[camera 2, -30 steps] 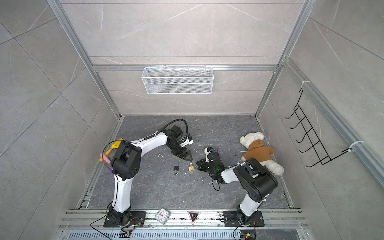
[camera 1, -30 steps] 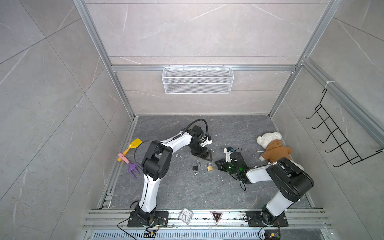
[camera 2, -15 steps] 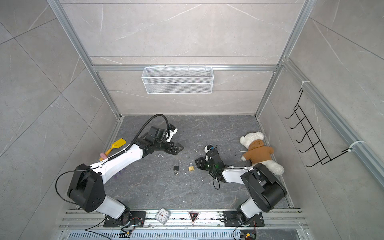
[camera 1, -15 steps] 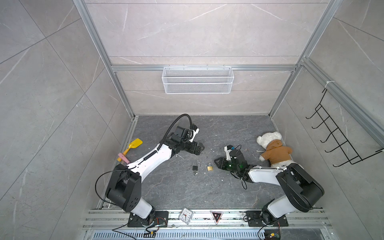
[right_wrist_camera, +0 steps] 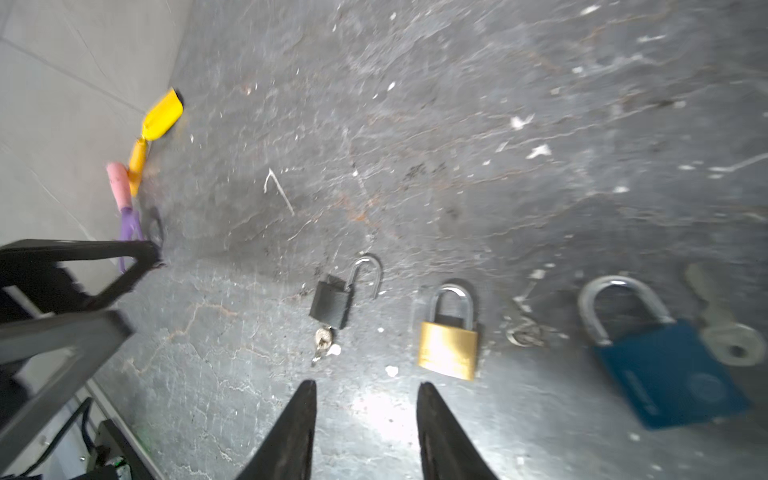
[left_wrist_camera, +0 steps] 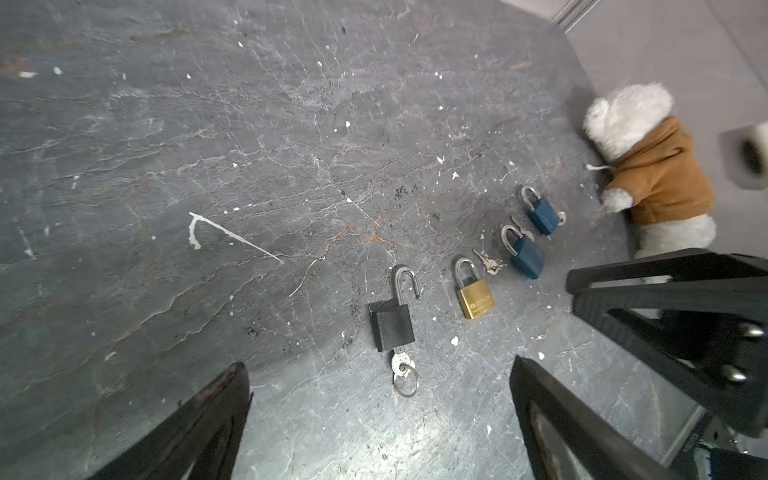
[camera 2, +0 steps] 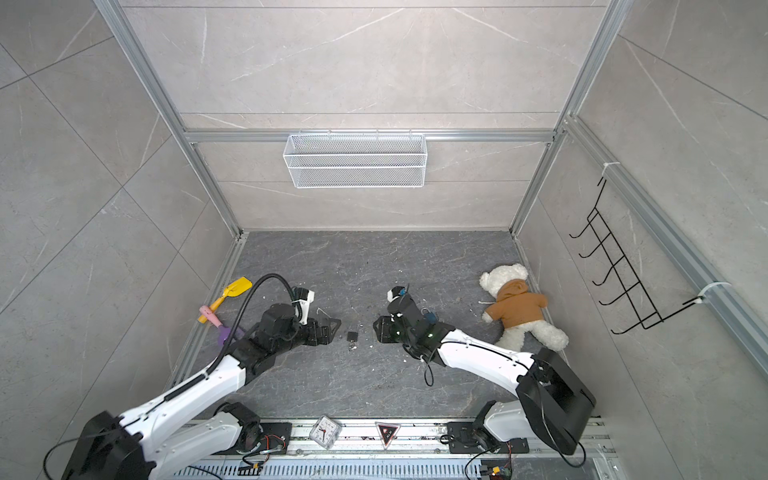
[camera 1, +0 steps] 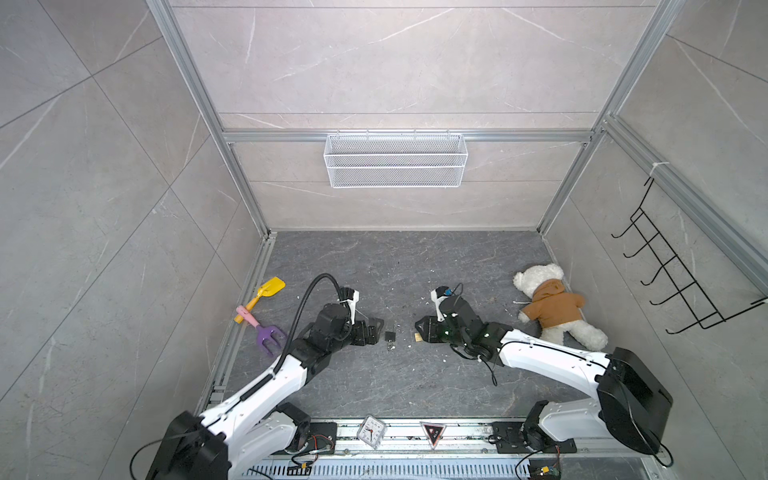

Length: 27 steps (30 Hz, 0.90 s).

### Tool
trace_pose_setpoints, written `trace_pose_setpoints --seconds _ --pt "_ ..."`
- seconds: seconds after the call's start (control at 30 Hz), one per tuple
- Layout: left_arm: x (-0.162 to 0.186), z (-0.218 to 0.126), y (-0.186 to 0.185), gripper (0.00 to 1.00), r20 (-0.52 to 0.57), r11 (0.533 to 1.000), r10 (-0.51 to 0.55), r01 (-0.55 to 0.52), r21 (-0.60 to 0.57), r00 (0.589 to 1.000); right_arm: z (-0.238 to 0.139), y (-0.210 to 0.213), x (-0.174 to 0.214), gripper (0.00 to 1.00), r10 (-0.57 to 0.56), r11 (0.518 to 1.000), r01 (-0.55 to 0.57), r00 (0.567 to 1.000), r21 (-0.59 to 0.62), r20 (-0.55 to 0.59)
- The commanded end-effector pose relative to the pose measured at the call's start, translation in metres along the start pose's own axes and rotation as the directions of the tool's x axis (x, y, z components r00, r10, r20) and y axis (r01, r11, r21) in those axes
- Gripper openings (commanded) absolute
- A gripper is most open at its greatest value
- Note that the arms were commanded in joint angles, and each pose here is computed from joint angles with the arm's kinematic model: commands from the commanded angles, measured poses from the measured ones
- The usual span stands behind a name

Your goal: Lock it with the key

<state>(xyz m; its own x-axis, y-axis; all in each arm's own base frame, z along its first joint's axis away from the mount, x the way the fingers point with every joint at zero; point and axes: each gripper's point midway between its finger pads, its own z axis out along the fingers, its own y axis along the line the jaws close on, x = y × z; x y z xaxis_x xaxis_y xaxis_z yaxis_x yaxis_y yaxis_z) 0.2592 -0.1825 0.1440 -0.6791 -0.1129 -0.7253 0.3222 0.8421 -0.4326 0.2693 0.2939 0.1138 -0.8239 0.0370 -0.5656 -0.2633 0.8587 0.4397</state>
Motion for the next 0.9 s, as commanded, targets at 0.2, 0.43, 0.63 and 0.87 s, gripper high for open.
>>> trace_pose_setpoints --seconds 0.2,0.43,0.63,0.87 --pt "-0.014 -0.022 0.020 1.00 0.155 0.993 -0.076 0.089 -0.080 0.985 0.053 0.018 0.014 0.47 -0.113 0.961 0.153 0.978 0.229 -0.176" --pt "-0.016 -0.033 0.031 1.00 0.202 0.988 -0.063 0.090 -0.125 0.977 0.072 0.022 0.021 0.51 -0.090 0.933 0.169 0.964 0.317 -0.250" --pt "-0.018 -0.034 0.030 1.00 0.203 0.990 -0.048 0.074 -0.121 0.978 0.087 0.023 0.038 0.55 -0.081 0.909 0.196 0.949 0.369 -0.305" --pt "-0.016 -0.035 0.028 1.00 0.197 0.992 -0.045 0.067 -0.105 0.979 0.099 0.019 0.051 0.56 -0.065 0.894 0.196 0.946 0.403 -0.316"
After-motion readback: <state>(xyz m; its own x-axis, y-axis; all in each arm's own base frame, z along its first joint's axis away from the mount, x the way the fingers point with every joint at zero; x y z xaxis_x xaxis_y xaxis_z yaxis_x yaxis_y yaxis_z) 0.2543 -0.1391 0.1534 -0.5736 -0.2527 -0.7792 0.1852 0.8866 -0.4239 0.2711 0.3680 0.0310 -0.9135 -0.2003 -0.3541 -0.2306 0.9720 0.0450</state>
